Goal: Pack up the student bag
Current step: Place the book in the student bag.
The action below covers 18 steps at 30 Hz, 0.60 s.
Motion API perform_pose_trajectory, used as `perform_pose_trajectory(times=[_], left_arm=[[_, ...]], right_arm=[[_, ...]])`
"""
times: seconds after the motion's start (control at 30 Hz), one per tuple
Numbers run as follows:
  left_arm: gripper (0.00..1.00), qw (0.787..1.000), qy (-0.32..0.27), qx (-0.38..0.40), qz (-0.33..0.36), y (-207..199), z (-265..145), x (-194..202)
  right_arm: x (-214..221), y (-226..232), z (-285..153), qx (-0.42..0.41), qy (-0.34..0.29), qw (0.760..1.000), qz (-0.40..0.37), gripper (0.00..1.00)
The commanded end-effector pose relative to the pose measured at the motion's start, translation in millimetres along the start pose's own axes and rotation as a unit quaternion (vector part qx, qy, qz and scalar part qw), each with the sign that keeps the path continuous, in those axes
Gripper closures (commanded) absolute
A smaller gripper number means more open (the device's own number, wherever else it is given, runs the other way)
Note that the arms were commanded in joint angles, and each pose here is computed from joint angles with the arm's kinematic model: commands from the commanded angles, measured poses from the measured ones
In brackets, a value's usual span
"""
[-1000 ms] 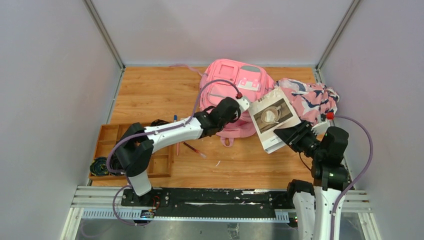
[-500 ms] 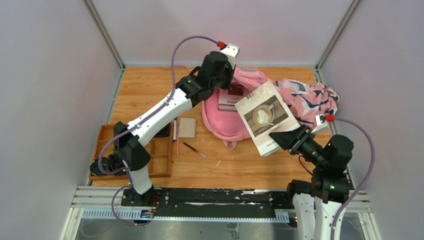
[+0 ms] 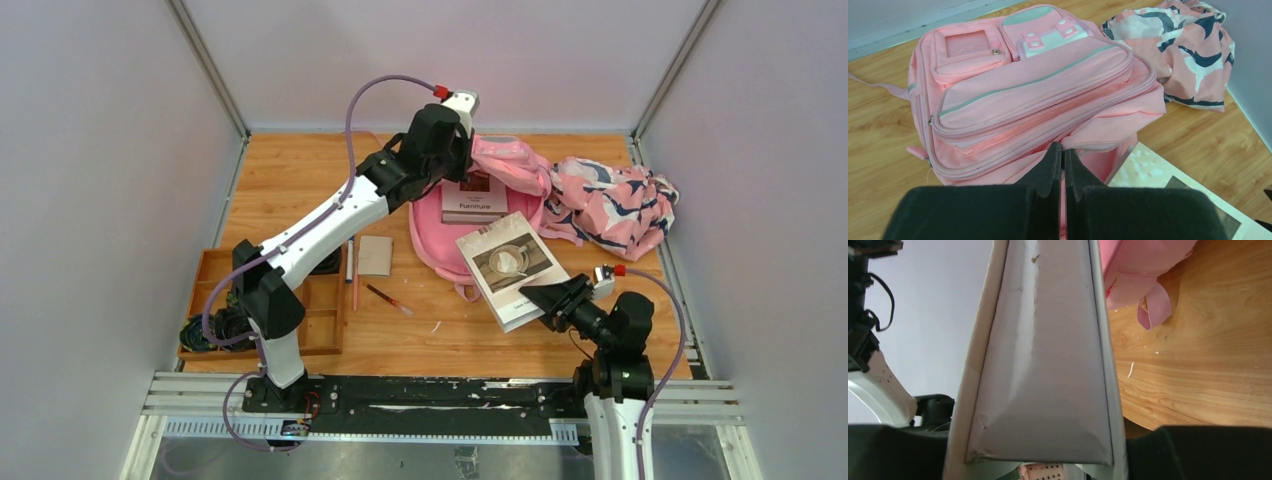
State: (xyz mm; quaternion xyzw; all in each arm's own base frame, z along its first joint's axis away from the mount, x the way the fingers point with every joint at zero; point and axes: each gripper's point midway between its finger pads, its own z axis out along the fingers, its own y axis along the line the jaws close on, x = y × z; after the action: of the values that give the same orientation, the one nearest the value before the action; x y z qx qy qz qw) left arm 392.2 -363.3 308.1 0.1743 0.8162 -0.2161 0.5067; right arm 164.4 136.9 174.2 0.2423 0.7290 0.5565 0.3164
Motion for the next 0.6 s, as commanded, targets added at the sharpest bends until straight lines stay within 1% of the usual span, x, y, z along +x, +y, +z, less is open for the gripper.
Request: perform_pose_trajectory(times=[0.0, 0.17, 0.3, 0.47, 0.57], left_arm=[[1.0, 0.997, -0.069, 0.02, 0.016, -26, -10, -38], [1.0, 0.996, -0.075, 0.053, 0.012, -42, -16, -43], [1.0, 0.995, -0.074, 0.06, 0.024, -47, -16, -43], [1.0, 0.994, -0.075, 0.072, 0.018, -50, -24, -43], [1.0, 0.993, -0.085, 0.076, 0.016, -50, -30, -48]], right_arm=[[-10, 26, 0, -0.055, -0.041, 0.996, 0.049, 0.77], [-18, 18, 8, -0.02, -0.055, 0.996, 0.074, 0.76], [-33, 26, 18, -0.023, -0.08, 0.993, 0.083, 0.77], [-55, 51, 31, -0.014, -0.103, 0.992, 0.065, 0.78], [-65, 57, 47, -0.016, -0.106, 0.992, 0.061, 0.83]])
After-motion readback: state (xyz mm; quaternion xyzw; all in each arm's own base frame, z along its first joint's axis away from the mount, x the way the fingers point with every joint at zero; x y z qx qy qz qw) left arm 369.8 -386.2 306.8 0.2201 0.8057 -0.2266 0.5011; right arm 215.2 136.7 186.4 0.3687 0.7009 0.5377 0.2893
